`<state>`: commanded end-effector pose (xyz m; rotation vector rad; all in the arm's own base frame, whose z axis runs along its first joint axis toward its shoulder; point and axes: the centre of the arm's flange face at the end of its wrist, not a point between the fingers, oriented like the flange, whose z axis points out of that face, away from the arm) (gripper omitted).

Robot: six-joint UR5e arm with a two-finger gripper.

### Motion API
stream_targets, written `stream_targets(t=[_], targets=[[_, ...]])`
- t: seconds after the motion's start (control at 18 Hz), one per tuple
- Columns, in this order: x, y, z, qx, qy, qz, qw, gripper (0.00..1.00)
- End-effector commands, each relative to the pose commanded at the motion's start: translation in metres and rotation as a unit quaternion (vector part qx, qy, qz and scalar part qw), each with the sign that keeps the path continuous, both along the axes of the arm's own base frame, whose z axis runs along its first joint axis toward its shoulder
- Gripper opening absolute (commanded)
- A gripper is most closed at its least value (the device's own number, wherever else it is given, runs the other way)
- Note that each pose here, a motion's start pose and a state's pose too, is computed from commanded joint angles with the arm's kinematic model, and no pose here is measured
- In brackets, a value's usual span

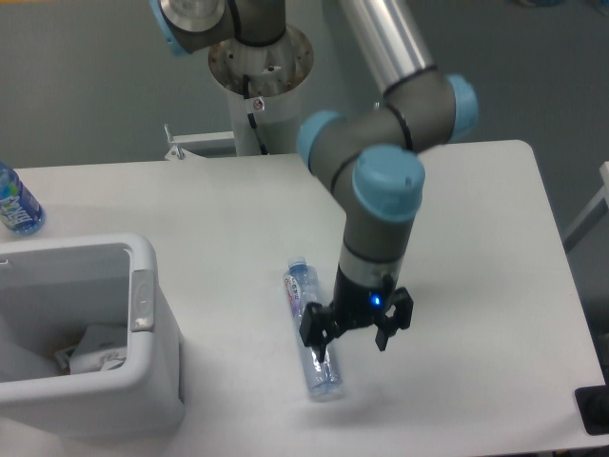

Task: Place the trash in the trash can
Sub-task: 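Move the gripper over the clear plastic water bottle, then lower onto the bottle and close the gripper around it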

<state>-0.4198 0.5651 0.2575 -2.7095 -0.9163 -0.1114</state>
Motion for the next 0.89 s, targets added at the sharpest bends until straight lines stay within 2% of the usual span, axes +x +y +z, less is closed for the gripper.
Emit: stream_targets(t=[0.22,0.44,0.89], targets=[[0.005,0.011,-0.039,-0.036,-0.002,-0.008,0.9993,1.00],[0.018,0.017,-0.044,-0.043,0.000,-0.030,0.9987,1.00],[0.027,0.024,-0.071,-0.066,-0.002,-0.041,0.9970,1.00]])
